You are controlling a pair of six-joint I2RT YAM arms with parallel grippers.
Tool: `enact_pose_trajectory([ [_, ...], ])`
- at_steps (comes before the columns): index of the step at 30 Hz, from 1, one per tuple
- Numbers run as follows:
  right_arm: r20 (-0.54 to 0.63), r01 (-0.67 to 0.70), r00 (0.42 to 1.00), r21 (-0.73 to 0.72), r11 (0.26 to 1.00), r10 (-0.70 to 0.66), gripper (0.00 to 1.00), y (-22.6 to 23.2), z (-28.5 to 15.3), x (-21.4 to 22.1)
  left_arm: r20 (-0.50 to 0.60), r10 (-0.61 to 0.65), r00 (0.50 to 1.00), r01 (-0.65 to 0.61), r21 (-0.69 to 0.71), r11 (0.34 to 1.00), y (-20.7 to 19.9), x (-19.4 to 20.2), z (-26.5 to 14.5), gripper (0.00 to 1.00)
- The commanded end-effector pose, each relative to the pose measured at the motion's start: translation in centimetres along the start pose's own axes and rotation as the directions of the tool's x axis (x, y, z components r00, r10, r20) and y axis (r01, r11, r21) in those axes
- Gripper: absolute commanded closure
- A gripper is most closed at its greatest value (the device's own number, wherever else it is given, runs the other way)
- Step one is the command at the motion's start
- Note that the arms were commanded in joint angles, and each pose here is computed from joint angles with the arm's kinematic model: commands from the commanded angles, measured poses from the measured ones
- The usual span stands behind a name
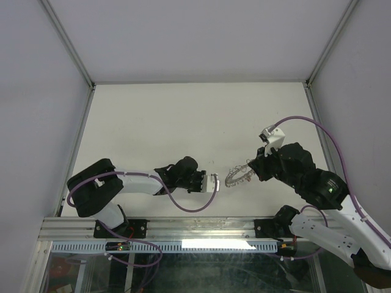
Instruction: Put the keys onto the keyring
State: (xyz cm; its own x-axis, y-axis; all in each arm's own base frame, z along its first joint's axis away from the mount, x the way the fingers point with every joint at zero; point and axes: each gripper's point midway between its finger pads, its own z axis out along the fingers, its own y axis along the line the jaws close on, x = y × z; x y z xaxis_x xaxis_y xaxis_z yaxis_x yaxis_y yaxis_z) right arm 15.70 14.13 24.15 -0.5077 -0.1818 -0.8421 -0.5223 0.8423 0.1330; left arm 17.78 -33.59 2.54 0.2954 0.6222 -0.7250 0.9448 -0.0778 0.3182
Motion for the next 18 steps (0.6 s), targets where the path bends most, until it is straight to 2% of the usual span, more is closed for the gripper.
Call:
enact_pose_trajectory([
  [1,0.115,-0.024,0.993,-0.052,0.998,0.03,1.0,1.1,-0.6,-3.0,0.057,-0.075,0.996,0.08,-0.087,0.993,2.5,-1.6,-1.1,1.0],
  [7,0.13,-0.015,0.991,-0.054,0.998,0.022,1.0,1.0,-0.9,-3.2,0.272,-0.134,0.953,0.178,-0.145,0.973,4.4,-5.6,-3.8,1.0],
  [18,0.141,0.013,0.99,-0.091,0.996,0.0,1.0,1.6,-1.0,-3.2,0.476,-0.172,0.863,0.217,-0.041,0.975,3.3,-8.3,-7.1,1.0],
])
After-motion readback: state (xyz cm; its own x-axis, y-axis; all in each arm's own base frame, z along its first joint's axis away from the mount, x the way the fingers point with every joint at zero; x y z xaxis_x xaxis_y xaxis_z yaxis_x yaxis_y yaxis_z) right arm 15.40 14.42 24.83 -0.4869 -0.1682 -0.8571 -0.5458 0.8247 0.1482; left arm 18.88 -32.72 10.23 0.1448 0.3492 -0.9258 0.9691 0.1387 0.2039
